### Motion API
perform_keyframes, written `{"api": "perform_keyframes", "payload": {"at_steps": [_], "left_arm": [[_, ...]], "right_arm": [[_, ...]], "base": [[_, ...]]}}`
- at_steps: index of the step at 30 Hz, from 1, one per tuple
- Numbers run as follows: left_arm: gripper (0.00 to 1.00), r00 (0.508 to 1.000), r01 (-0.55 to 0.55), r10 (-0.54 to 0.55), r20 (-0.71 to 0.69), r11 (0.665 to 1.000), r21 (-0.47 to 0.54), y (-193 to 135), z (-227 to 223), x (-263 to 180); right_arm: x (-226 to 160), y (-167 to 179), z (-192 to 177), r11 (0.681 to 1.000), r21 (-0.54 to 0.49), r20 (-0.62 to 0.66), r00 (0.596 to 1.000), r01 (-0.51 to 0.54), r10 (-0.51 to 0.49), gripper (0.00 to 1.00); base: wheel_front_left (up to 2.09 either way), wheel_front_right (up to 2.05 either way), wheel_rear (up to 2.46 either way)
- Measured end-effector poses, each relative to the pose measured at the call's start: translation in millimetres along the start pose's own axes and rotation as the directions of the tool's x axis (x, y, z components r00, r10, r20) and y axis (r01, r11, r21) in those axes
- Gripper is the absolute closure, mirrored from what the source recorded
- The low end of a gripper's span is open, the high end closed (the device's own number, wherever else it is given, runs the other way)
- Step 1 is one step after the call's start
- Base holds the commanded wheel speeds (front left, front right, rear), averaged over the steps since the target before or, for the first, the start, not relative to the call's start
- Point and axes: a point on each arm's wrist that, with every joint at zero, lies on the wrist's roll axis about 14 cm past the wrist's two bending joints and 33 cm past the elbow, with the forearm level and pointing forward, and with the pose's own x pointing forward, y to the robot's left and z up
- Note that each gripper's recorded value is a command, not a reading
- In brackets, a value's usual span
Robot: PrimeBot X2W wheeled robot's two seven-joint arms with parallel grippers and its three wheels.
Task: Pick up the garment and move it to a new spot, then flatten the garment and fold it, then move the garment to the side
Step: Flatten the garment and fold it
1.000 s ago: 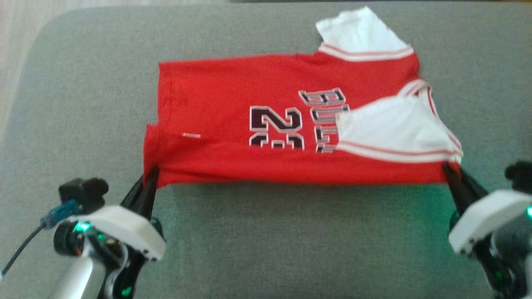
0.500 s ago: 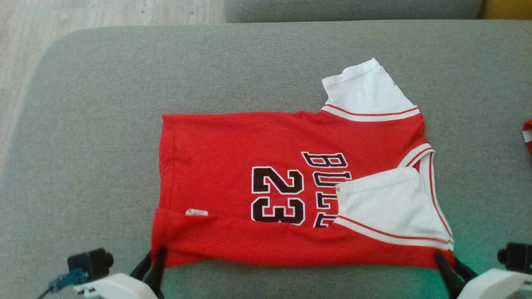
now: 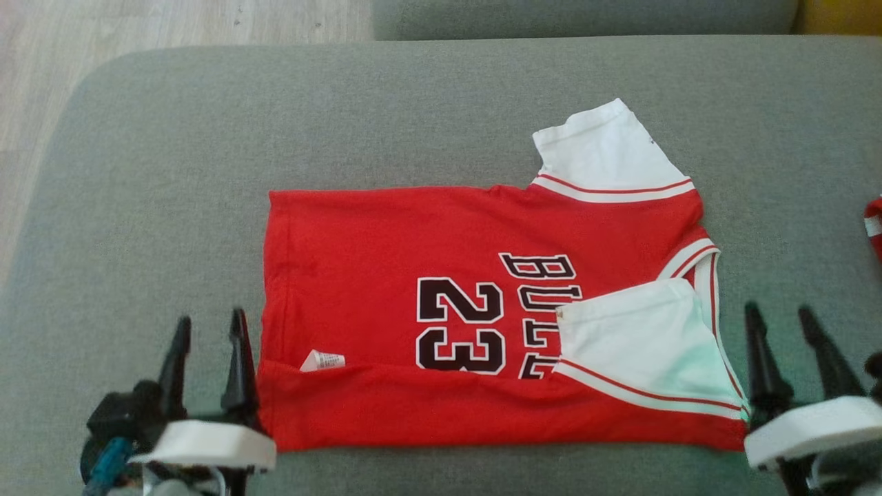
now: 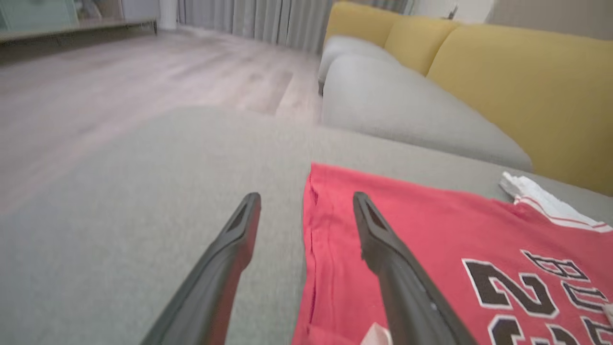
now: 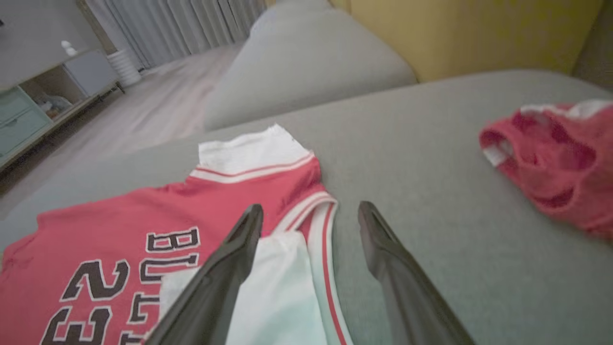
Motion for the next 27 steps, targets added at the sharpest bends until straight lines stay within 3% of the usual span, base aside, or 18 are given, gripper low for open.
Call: {"api": "perform_keyframes", "payload": {"at_steps": [4, 9, 20, 27], "left_arm": [[0.0, 0.988, -0.005, -0.012, 0.155, 0.994, 0.111, -6.3, 34.9, 9.6], [0.0, 0.973, 0.004, -0.046, 0.226, 0.983, 0.185, -16.4, 55.7, 16.0], [0.0, 0.995, 0.031, -0.049, 0.088, 0.981, 0.194, -15.7, 34.0, 28.1], [0.0, 0.993, 0.111, -0.103, -0.058, 0.982, 0.153, -21.5, 27.9, 78.6]], "right_arm": [[2.0, 18.1, 40.7, 0.996, -0.085, 0.165, 0.985, -0.037, 0.05, 0.0], [-2.2, 37.1, 71.8, 0.988, -0.136, 0.266, 0.958, -0.072, 0.106, 0.0], [-1.2, 45.1, 81.5, 0.985, -0.147, 0.284, 0.95, -0.089, 0.128, 0.0], [20.9, 48.0, 84.6, 0.986, -0.135, 0.279, 0.95, -0.103, 0.137, 0.0]], "base": [[0.0, 0.0, 0.0], [0.0, 0.0, 0.0], [0.0, 0.0, 0.0], [0.0, 0.0, 0.0]]}}
